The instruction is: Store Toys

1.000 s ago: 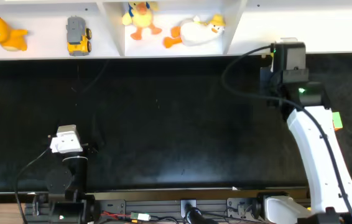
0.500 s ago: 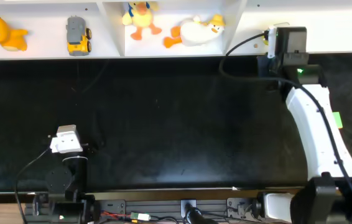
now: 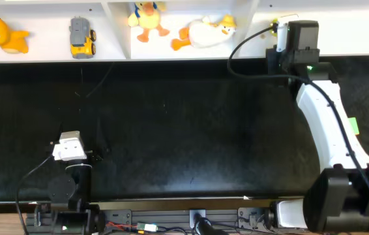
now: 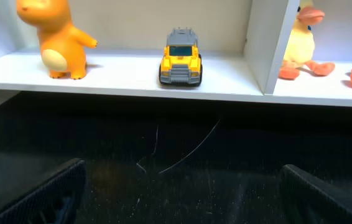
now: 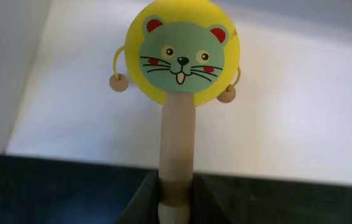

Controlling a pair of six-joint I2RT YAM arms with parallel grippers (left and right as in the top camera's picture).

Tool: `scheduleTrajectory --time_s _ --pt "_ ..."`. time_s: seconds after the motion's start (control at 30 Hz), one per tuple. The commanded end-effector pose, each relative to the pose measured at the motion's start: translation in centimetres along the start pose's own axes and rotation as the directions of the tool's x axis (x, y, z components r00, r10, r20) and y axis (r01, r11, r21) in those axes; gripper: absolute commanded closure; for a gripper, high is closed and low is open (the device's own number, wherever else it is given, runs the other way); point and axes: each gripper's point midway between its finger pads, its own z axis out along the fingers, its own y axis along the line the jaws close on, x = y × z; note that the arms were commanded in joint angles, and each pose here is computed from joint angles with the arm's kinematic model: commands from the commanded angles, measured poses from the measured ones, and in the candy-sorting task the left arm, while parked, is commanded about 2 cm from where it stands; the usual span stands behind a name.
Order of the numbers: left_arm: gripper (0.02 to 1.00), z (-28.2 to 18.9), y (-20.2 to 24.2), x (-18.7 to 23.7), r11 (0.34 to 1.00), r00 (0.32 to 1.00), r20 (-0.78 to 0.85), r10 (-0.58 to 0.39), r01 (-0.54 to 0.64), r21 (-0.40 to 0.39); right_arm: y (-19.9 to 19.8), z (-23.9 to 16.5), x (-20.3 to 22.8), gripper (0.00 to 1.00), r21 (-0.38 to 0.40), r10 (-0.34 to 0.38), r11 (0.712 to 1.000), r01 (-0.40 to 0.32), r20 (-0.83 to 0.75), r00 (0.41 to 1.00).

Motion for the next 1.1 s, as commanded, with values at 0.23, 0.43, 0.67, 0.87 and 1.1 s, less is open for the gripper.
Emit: scheduleTrajectory --time_s 0.23,0.43,0.67,0.87,1.1 --pt "0.02 -0.1 0.1 -0.2 1.0 1.0 0.009 0.022 -0.022 -0.008 0.8 1.7 -2.7 0.864 -0.072 0.052 0.996 -0.046 0.086 0.995" --pt "0.02 -0.1 0.1 -0.2 1.0 1.0 0.009 0.022 -0.022 -0.008 1.4 2.5 -3.3 0.86 -0.103 0.061 0.993 -0.05 0.111 0.992" --pt "0.02 -0.1 0.1 -0.2 1.0 1.0 0.009 0.022 -0.022 -0.008 1.2 4.0 -2.8 0.866 -0.116 0.07 0.991 -0.058 0.097 0.993" --pt "0.02 -0.1 0.1 -0.2 1.0 1.0 0.009 0.022 -0.022 -0.008 1.3 4.7 -3.1 0.864 -0.131 0.077 0.989 -0.062 0.113 0.991" --pt "0.023 -0.1 0.1 -0.2 1.0 1.0 0.009 0.022 -0.022 -0.008 1.9 5.8 -3.3 0.871 -0.167 0.1 0.983 -0.082 0.102 0.99"
